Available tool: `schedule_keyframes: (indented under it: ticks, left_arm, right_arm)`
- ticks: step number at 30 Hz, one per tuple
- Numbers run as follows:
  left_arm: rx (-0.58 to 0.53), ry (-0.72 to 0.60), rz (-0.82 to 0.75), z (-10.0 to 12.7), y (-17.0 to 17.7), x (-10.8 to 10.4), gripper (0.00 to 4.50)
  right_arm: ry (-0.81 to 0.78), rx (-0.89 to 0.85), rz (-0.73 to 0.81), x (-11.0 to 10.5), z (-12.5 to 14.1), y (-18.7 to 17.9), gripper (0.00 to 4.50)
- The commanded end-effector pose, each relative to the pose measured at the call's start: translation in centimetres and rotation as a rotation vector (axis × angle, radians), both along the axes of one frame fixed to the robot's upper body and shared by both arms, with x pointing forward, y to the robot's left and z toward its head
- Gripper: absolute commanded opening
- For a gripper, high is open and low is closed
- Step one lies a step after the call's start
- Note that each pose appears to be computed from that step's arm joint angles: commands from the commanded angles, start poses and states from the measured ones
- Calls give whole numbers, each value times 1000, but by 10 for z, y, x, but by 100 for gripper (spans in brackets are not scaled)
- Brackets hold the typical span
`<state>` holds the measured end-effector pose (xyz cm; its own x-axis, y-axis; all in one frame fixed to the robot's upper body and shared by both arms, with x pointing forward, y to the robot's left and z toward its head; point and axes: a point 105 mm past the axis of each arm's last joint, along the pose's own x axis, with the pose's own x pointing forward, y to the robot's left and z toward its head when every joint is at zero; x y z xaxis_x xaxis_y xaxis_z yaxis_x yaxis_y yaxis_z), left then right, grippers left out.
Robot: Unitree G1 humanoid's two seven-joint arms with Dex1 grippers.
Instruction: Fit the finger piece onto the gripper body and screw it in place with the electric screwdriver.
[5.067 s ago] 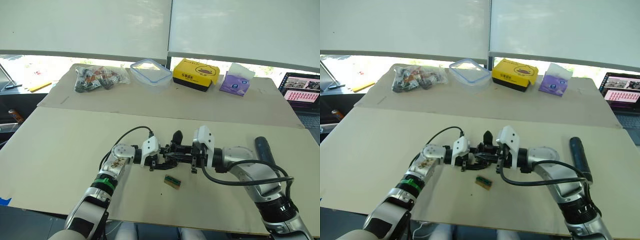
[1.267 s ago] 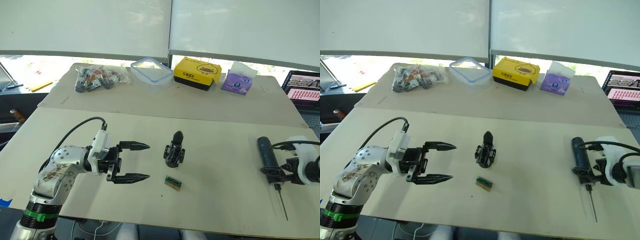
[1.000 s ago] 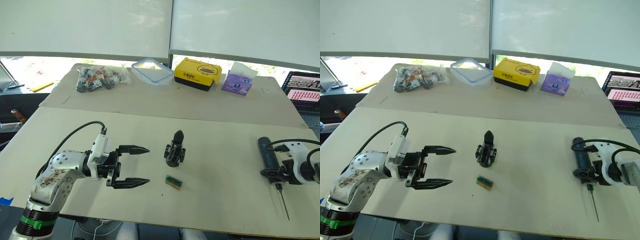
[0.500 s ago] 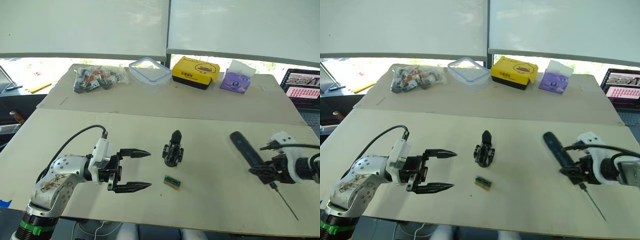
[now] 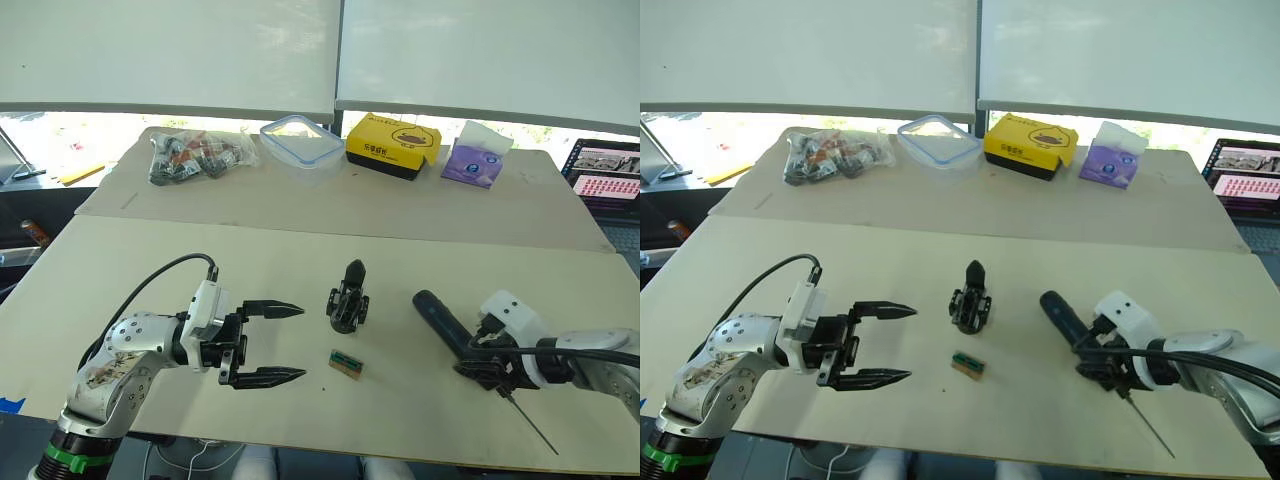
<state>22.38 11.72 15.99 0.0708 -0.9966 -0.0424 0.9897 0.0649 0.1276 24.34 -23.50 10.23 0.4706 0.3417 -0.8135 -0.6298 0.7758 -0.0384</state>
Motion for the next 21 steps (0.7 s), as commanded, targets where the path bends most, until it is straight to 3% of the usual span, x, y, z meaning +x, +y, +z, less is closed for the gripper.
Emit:
schedule_keyframes:
  ticks: [1, 8, 21]
  left_arm:
    - [4, -38, 0, 5, 0, -2, 450]
    - [-7, -35, 5, 4, -2, 1, 450]
    - [-8, -39, 6, 1, -7, -4, 450]
  right_arm:
    - [-4, -34, 39, 2, 14, -2, 448]
    - [93, -126, 74, 1, 26, -8, 448]
    - [208, -306, 70, 13, 13, -20, 448]
